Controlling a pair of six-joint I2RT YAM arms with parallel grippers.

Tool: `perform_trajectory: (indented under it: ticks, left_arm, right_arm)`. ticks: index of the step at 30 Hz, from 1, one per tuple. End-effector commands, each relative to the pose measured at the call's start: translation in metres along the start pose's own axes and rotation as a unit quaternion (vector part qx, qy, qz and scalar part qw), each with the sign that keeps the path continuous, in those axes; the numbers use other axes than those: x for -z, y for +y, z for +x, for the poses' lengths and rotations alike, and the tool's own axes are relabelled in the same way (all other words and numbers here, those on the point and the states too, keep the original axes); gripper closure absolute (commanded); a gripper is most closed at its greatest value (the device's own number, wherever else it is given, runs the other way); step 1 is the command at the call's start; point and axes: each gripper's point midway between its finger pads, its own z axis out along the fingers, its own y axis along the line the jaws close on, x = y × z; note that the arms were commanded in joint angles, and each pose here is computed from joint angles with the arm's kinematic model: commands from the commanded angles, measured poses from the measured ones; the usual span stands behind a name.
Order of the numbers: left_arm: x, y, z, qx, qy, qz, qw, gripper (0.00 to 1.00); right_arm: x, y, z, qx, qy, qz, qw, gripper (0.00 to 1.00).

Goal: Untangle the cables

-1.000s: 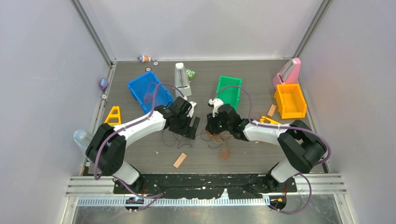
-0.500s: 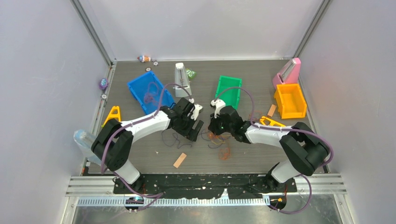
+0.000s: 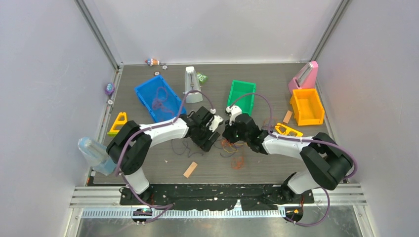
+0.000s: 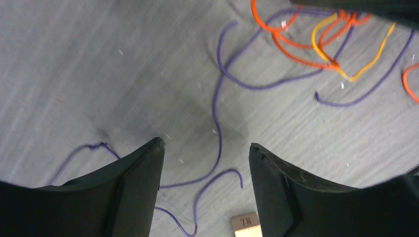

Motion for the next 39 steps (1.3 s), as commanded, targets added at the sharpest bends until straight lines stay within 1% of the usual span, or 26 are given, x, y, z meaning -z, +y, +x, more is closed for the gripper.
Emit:
perform_trajectory:
  ticks: [1, 2, 3, 5, 7, 8, 11, 12, 14, 16, 19, 21, 24, 26, 28, 31, 34, 35, 36, 37, 38, 39]
  left_arm:
    - [-0.010, 0.015, -0.003, 0.007, 0.021, -0.041, 0.999, 0.39]
    - [-0.011, 0.017, -0.001, 0.009, 0.025, -0.044, 0.999, 0.44]
    - [-0.011, 0.017, -0.001, 0.011, 0.024, -0.045, 0.999, 0.52]
    - [-0.010, 0.017, -0.003, 0.015, 0.016, -0.045, 0.999, 0.71]
    - [-0.005, 0.016, -0.007, 0.015, 0.003, -0.044, 0.999, 0.92]
    - [-0.002, 0.016, -0.008, 0.015, -0.003, -0.047, 0.999, 1.00]
    - [0.010, 0.018, -0.014, 0.021, -0.023, -0.059, 0.998, 1.00]
    - [0.015, 0.023, -0.014, 0.028, -0.029, -0.073, 0.997, 1.00]
    - [0.028, 0.033, -0.017, 0.048, -0.045, -0.106, 0.992, 1.00]
    - [0.042, 0.045, -0.019, 0.086, -0.067, -0.129, 0.986, 1.00]
    - [0.068, 0.061, -0.021, 0.157, -0.114, -0.135, 0.972, 1.00]
    - [0.088, 0.071, -0.023, 0.200, -0.156, -0.132, 0.958, 1.00]
    - [0.113, 0.085, -0.021, 0.241, -0.199, -0.153, 0.938, 1.00]
    - [0.126, 0.090, -0.019, 0.253, -0.220, -0.159, 0.929, 1.00]
    - [0.133, 0.091, -0.016, 0.259, -0.228, -0.165, 0.924, 1.00]
    - [0.140, 0.098, -0.005, 0.277, -0.214, -0.192, 0.917, 1.00]
    - [0.148, 0.111, 0.010, 0.309, -0.211, -0.230, 0.898, 1.00]
    - [0.152, 0.113, 0.013, 0.316, -0.220, -0.231, 0.893, 1.00]
    - [0.153, 0.114, 0.014, 0.320, -0.227, -0.230, 0.891, 1.00]
    - [0.154, 0.114, 0.015, 0.323, -0.230, -0.228, 0.889, 1.00]
    - [0.153, 0.112, 0.016, 0.322, -0.228, -0.221, 0.892, 1.00]
    - [0.151, 0.108, 0.017, 0.321, -0.221, -0.213, 0.896, 1.00]
  right_arm:
    - [0.006, 0.005, -0.028, -0.003, -0.054, -0.003, 0.999, 0.95]
    - [0.007, 0.005, -0.028, -0.004, -0.055, -0.003, 0.998, 0.95]
    - [0.007, 0.002, -0.029, -0.005, -0.057, 0.006, 0.998, 0.94]
    - [0.009, -0.003, -0.030, -0.008, -0.063, 0.019, 0.998, 0.95]
    - [0.010, -0.008, -0.030, -0.011, -0.066, 0.035, 0.997, 0.95]
    - [0.011, -0.011, -0.031, -0.013, -0.067, 0.043, 0.997, 0.95]
    - [0.016, -0.031, -0.030, -0.031, -0.069, 0.091, 0.993, 0.95]
    - [0.020, -0.038, -0.030, -0.038, -0.074, 0.104, 0.991, 0.95]
    - [0.027, -0.054, -0.030, -0.059, -0.085, 0.130, 0.986, 0.95]
    - [0.036, -0.071, -0.029, -0.086, -0.098, 0.160, 0.979, 0.95]
    - [0.050, -0.098, -0.025, -0.129, -0.115, 0.206, 0.963, 0.95]
    - [0.059, -0.112, -0.023, -0.152, -0.126, 0.228, 0.953, 0.95]
    - [0.076, -0.130, -0.022, -0.175, -0.149, 0.271, 0.935, 0.95]
    - [0.084, -0.135, -0.023, -0.182, -0.162, 0.286, 0.927, 0.95]
    - [0.089, -0.138, -0.022, -0.188, -0.171, 0.292, 0.922, 0.95]
    - [0.097, -0.143, -0.023, -0.199, -0.185, 0.306, 0.912, 0.95]
    - [0.106, -0.154, -0.017, -0.216, -0.190, 0.340, 0.895, 0.95]
    - [0.107, -0.155, -0.018, -0.218, -0.193, 0.339, 0.894, 0.95]
    - [0.105, -0.152, -0.019, -0.214, -0.193, 0.327, 0.900, 0.95]
    - [0.100, -0.147, -0.019, -0.212, -0.187, 0.311, 0.907, 0.87]
    - [0.097, -0.143, -0.023, -0.202, -0.188, 0.296, 0.915, 0.77]
    - [0.090, -0.132, -0.028, -0.194, -0.184, 0.263, 0.927, 0.56]
